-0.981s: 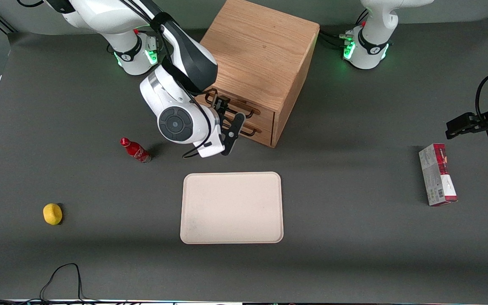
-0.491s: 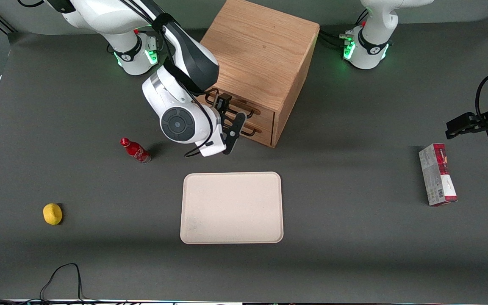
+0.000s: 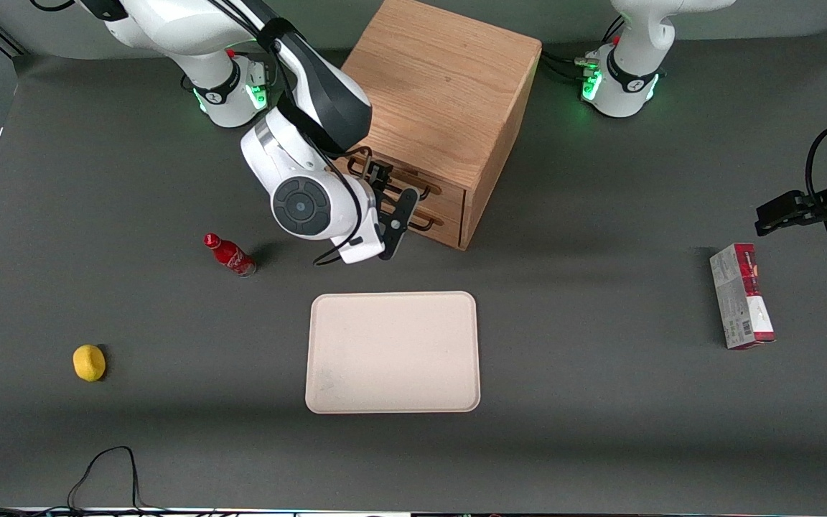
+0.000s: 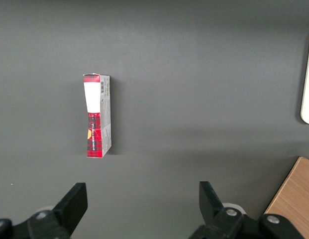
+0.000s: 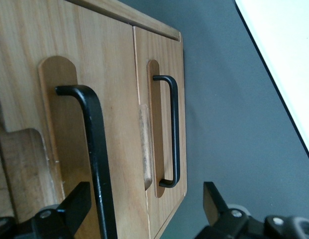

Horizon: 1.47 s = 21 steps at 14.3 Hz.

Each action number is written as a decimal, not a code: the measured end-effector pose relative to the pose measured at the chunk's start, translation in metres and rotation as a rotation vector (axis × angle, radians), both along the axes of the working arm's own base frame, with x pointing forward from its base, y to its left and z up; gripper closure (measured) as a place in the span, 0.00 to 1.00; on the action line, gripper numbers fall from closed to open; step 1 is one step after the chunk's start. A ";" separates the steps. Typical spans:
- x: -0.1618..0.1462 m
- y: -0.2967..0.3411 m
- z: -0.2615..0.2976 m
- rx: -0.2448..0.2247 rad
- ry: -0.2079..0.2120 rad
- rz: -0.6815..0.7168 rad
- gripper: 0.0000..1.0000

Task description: Open upper drawer

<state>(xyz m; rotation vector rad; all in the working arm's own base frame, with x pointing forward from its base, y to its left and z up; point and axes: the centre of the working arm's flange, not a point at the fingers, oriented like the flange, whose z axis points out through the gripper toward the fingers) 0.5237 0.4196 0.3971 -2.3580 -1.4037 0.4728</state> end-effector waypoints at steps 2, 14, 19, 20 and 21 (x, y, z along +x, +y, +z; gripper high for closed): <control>0.000 0.000 0.002 0.002 -0.003 0.000 0.00; -0.002 0.001 -0.015 -0.006 0.003 -0.001 0.00; -0.001 0.000 -0.014 -0.010 -0.013 0.004 0.00; 0.000 0.000 -0.013 -0.011 -0.019 0.006 0.00; 0.001 -0.001 -0.013 -0.010 -0.026 0.009 0.00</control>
